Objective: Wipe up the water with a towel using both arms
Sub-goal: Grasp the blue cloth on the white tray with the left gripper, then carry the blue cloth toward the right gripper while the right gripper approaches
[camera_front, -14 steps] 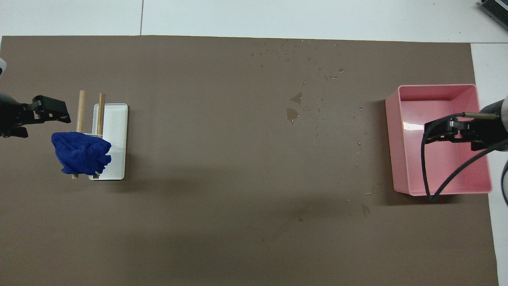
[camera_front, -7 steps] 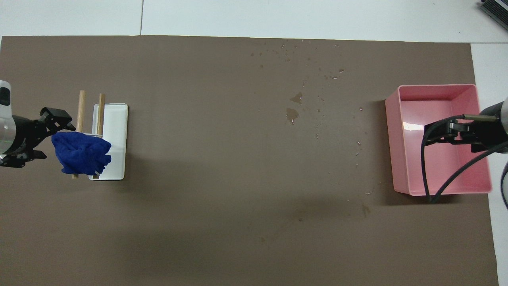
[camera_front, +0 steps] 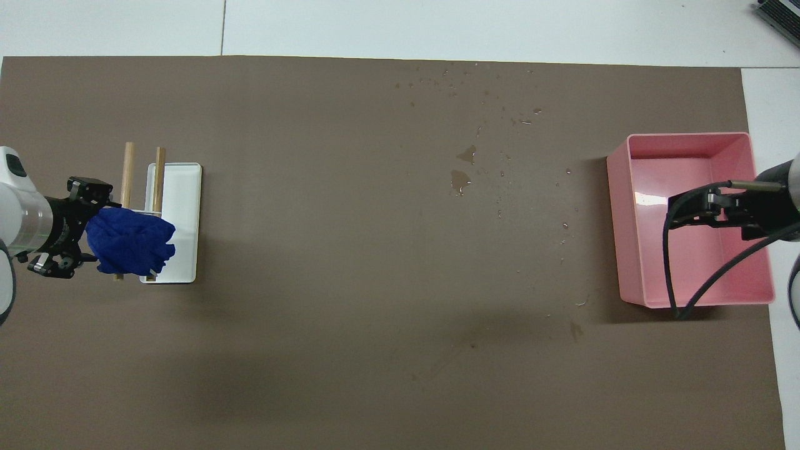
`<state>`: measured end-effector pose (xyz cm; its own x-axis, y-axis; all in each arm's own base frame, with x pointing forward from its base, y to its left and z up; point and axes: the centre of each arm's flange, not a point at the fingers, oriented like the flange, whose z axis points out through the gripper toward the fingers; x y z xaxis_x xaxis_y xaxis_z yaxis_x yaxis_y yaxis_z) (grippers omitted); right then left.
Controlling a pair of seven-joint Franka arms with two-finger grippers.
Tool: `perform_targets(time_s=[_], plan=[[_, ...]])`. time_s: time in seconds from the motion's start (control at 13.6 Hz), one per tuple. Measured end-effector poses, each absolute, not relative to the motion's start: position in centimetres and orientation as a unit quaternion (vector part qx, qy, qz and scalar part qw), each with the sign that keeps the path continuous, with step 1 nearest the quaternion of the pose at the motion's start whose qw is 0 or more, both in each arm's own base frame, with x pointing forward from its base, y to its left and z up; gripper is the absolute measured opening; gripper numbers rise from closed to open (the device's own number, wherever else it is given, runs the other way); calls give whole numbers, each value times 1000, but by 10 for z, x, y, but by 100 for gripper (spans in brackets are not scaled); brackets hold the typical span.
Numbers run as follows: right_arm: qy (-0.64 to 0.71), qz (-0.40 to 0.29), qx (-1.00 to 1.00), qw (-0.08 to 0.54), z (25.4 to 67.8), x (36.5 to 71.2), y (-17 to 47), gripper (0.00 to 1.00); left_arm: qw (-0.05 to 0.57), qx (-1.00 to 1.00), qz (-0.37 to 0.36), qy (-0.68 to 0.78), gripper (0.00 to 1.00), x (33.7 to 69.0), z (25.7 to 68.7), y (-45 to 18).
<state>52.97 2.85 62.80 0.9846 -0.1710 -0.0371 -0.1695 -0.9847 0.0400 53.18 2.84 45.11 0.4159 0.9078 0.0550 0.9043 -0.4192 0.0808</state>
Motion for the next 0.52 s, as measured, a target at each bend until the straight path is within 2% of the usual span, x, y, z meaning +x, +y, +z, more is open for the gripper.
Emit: perform_targets(time_s=[0.29,0.52], plan=[[-85,-19,996,18,628,530,29,100,28,834,62,548,100,532,414,41],[-85,-16,996,18,627,531,29,100,29,834,64,548,100,532,413,40]])
